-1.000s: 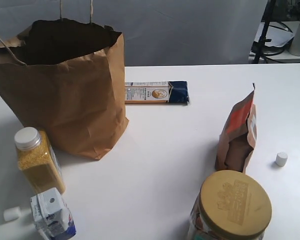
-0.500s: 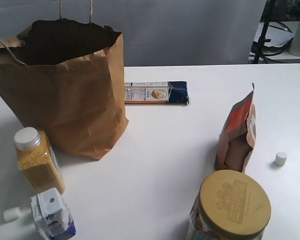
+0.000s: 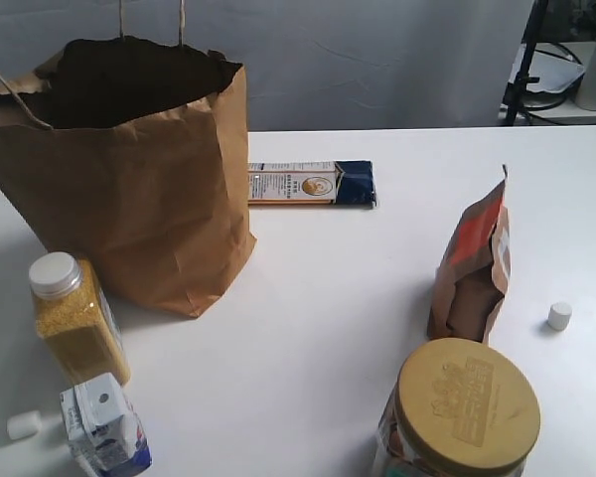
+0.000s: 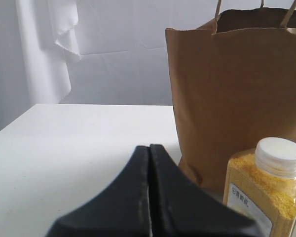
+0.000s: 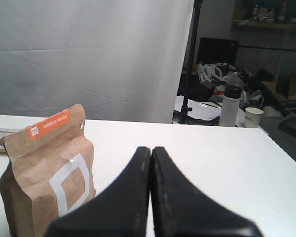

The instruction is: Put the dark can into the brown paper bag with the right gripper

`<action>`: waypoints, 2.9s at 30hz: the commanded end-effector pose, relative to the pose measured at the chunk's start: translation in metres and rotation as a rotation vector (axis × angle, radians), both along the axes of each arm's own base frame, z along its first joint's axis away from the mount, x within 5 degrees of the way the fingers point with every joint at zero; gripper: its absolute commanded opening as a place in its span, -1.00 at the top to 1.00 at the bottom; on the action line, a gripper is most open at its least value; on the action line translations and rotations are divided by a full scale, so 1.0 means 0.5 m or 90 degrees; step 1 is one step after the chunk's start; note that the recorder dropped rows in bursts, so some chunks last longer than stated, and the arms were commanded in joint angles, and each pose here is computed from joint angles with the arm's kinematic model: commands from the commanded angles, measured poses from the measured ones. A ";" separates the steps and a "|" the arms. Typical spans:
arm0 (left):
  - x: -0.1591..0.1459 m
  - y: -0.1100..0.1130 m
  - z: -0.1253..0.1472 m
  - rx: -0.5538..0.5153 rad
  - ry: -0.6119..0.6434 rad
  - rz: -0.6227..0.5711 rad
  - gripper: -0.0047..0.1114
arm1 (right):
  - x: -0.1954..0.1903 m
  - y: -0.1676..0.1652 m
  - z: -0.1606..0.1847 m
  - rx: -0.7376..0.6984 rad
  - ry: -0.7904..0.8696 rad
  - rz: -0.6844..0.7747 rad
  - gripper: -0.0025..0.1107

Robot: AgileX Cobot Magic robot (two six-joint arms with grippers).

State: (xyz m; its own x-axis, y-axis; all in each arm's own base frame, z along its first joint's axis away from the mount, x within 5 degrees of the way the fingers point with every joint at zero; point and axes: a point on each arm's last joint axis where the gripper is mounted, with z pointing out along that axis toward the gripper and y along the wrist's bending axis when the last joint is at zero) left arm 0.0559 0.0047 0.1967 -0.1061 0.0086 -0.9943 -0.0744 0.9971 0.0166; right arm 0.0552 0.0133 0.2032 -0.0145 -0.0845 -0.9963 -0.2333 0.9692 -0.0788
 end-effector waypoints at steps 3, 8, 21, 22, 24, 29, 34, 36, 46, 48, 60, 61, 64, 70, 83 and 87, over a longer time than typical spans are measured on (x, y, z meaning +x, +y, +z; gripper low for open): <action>0.000 -0.001 0.000 0.001 -0.007 -0.004 0.92 | 0.000 -0.001 -0.002 0.005 0.001 -0.005 0.96; 0.000 -0.001 0.000 0.001 -0.007 -0.004 0.92 | 0.000 -0.001 -0.002 0.005 0.001 -0.005 0.96; 0.000 -0.001 0.000 0.001 -0.007 -0.004 0.92 | -0.002 0.004 -0.002 0.004 0.001 0.022 0.96; 0.000 -0.001 0.000 0.001 -0.007 -0.004 0.92 | -0.002 0.004 -0.002 0.004 0.001 0.025 0.96; 0.000 -0.001 0.000 0.001 -0.007 -0.004 0.92 | -0.002 0.004 -0.002 0.004 0.001 0.025 0.96; 0.000 -0.001 0.000 0.001 -0.007 -0.004 0.92 | -0.002 0.004 -0.002 0.004 0.001 0.025 0.96; 0.000 -0.001 0.000 0.001 -0.007 -0.004 0.92 | -0.002 0.004 -0.002 0.004 0.001 0.025 0.96; 0.000 -0.001 0.000 0.001 -0.007 -0.004 0.92 | -0.002 0.004 -0.002 0.004 0.001 0.025 0.96; 0.000 -0.001 0.000 0.001 -0.007 -0.004 0.92 | -0.002 0.004 -0.002 0.009 0.001 0.024 0.96; 0.000 -0.001 0.000 0.001 -0.007 -0.004 0.92 | -0.002 0.004 -0.001 0.034 0.007 0.024 0.96; 0.000 -0.001 0.000 0.001 -0.007 -0.004 0.92 | -0.002 0.004 -0.001 0.047 0.010 0.023 0.96; 0.000 -0.001 0.000 0.001 -0.007 -0.004 0.92 | -0.002 0.004 -0.001 0.047 0.010 0.023 0.96; 0.000 -0.001 0.000 0.001 -0.007 -0.004 0.92 | -0.002 0.004 -0.001 0.047 0.010 0.023 0.96; 0.000 -0.001 0.000 0.001 -0.007 -0.004 0.92 | -0.002 0.004 -0.001 0.047 0.010 0.023 0.96; 0.000 -0.001 0.000 0.001 -0.007 -0.004 0.92 | -0.002 0.004 -0.001 0.047 0.010 0.023 0.96; 0.000 -0.001 0.000 0.001 -0.007 -0.004 0.92 | -0.002 0.004 -0.001 0.047 0.010 0.023 0.96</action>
